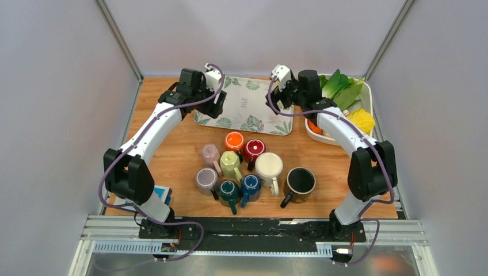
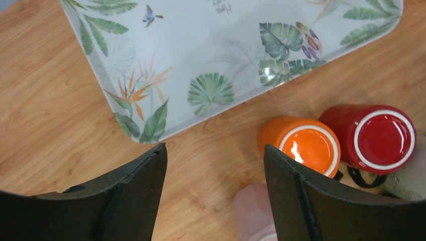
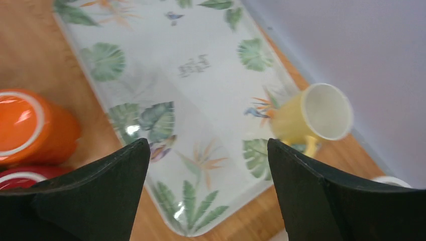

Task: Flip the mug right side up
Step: Move the cup to the center of the board.

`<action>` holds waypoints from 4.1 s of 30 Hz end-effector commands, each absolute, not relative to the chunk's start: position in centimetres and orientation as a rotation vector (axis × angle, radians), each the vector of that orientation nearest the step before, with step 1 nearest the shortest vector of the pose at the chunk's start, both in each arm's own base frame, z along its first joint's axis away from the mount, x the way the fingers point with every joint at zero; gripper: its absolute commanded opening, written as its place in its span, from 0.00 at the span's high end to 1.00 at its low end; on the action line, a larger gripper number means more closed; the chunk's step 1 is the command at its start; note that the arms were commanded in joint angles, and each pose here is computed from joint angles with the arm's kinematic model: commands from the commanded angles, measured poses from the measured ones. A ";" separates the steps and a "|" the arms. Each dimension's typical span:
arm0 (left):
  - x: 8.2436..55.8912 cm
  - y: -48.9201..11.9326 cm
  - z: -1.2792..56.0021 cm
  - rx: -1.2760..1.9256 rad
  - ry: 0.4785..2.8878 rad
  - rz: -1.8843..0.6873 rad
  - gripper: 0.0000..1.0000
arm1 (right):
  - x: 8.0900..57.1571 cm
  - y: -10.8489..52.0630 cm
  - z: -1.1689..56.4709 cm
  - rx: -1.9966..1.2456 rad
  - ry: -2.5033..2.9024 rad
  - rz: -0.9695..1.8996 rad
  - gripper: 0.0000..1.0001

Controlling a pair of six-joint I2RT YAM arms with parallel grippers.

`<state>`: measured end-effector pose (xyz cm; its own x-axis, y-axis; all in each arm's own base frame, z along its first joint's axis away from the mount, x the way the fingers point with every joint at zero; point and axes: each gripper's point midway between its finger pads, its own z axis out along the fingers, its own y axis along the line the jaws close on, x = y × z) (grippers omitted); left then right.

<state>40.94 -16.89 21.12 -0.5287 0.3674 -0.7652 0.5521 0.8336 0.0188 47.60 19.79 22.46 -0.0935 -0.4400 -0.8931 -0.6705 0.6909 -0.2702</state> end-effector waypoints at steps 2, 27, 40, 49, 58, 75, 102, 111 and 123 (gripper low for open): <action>38.3 -17.2 22.3 0.791 2.122 -0.340 0.21 | 40.8 24.7 19.1 -1.158 1.743 0.613 0.08; 26.2 -14.2 12.9 1.530 2.077 -0.440 0.25 | 36.9 28.0 16.5 -1.414 1.709 0.674 0.09; 28.4 -15.8 10.6 1.438 2.187 -0.534 0.31 | 36.9 27.5 16.3 -1.414 1.704 0.626 0.09; 27.6 -15.5 11.4 1.510 2.149 -0.536 0.32 | 39.5 30.5 16.3 -1.348 1.706 0.671 0.11; 26.9 -13.5 11.8 1.500 2.178 -0.416 0.34 | 40.0 36.7 14.7 -1.350 1.695 0.758 0.11; 29.9 -16.9 13.1 1.359 1.932 -0.457 0.16 | 36.2 33.8 8.4 -1.307 1.922 0.795 0.09; 37.5 -11.6 13.2 0.685 2.158 -0.241 0.29 | 38.7 35.0 13.9 -1.274 1.789 0.920 0.05; 39.0 -13.8 13.6 0.501 2.196 -0.411 0.30 | 43.4 35.9 14.4 -1.255 1.738 0.853 0.05; 38.6 -14.4 15.1 0.480 2.215 -0.470 0.24 | 43.3 34.6 8.0 -1.314 1.820 0.735 0.05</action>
<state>38.41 -13.76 12.67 -0.6295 0.1999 -0.7509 0.4597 0.8749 -0.1524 43.71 34.50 7.07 -0.2407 -0.5140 -0.8234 -0.9391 0.3375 0.0639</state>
